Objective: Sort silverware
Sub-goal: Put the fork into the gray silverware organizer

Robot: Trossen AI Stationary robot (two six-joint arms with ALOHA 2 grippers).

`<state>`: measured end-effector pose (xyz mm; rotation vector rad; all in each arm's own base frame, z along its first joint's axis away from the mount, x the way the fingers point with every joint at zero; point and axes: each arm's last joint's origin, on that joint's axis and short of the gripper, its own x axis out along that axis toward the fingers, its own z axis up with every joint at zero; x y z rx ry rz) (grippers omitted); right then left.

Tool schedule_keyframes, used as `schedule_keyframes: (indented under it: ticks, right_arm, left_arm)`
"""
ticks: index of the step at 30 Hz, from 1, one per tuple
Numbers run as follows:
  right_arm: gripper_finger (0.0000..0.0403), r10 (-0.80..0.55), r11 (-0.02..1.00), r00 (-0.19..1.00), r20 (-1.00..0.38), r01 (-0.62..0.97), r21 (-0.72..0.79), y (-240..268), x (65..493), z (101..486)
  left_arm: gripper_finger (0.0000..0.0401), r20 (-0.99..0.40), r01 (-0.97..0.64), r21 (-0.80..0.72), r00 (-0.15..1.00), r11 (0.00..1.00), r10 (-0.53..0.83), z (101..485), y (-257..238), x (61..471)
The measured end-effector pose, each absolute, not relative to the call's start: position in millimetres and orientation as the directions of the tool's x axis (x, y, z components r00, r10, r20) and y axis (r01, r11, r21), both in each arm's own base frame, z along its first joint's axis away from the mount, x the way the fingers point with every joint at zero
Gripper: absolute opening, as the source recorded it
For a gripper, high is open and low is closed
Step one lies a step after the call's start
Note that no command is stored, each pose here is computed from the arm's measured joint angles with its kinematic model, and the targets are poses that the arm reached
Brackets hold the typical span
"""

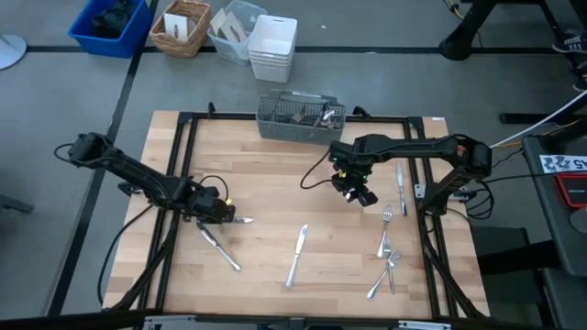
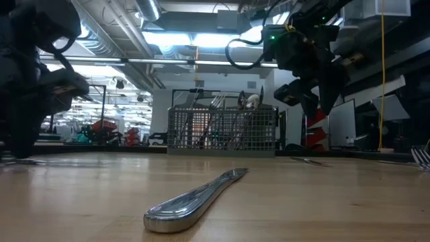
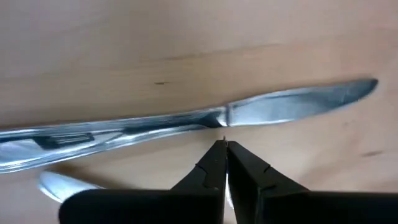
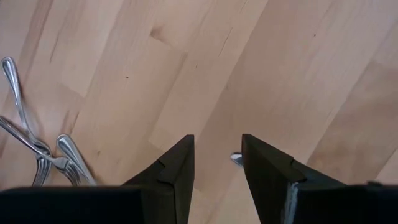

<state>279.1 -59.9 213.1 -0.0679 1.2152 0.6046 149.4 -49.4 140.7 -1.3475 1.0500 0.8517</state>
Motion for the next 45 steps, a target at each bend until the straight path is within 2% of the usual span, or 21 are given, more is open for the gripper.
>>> schedule_keyframes:
  ticks: [7, 14, 18, 24, 29, 35, 40, 45]
  right_arm:
    - [0.0136, 0.368, 0.852, 0.197, -0.909, -0.462, 0.245, -60.6, 278.1, 212.6]
    - [0.0136, 0.345, 0.86, 0.192, -0.919, -0.458, 0.227, -61.3, 277.8, 212.3]
    - [0.0136, 0.344, 0.86, 0.19, -0.919, -0.457, 0.228, -61.3, 277.6, 212.2]
    - [0.0136, 0.333, 0.863, 0.174, -0.927, -0.452, 0.225, -61.4, 276.3, 211.9]
    - [0.0136, 0.333, 0.866, 0.172, -0.927, -0.445, 0.228, -62.2, 271.6, 216.8]
    - [0.0136, 0.289, 0.911, 0.273, -0.918, -0.373, 0.176, -69.5, 253.3, 245.2]
    - [0.0136, 0.233, 0.955, 0.402, -0.886, -0.266, 0.13, -77.2, 237.8, 270.2]
    - [0.0136, 0.188, 0.981, 0.481, -0.856, -0.134, 0.14, -84.7, 229.9, 282.6]
  left_arm:
    - [0.0002, -0.887, -0.882, -0.457, 0.443, 0.113, -0.132, 145.5, -52.9, 160.1]
    - [0.0001, -0.864, -0.862, -0.497, 0.482, 0.1, -0.144, 147.6, -54.1, 163.9]
    - [0.0001, -0.806, -0.802, -0.59, 0.58, 0.093, -0.116, 153.0, -54.7, 172.4]
    - [0.0001, -0.636, -0.63, -0.762, 0.772, 0.15, 0.011, 168.7, -44.2, 192.1]
    - [0.0, -0.457, -0.469, -0.839, 0.882, 0.276, 0.113, 186.0, -25.1, 207.1]
    - [0.0, -0.191, -0.3, -0.802, 0.948, 0.517, 0.255, 212.4, 8.7, 217.9]
    - [0.0, 0.034, -0.281, -0.644, 0.919, 0.712, 0.393, 237.1, 40.8, 217.2]
    - [0.0, 0.173, -0.416, -0.36, 0.85, 0.835, 0.498, 274.2, 69.2, 218.5]
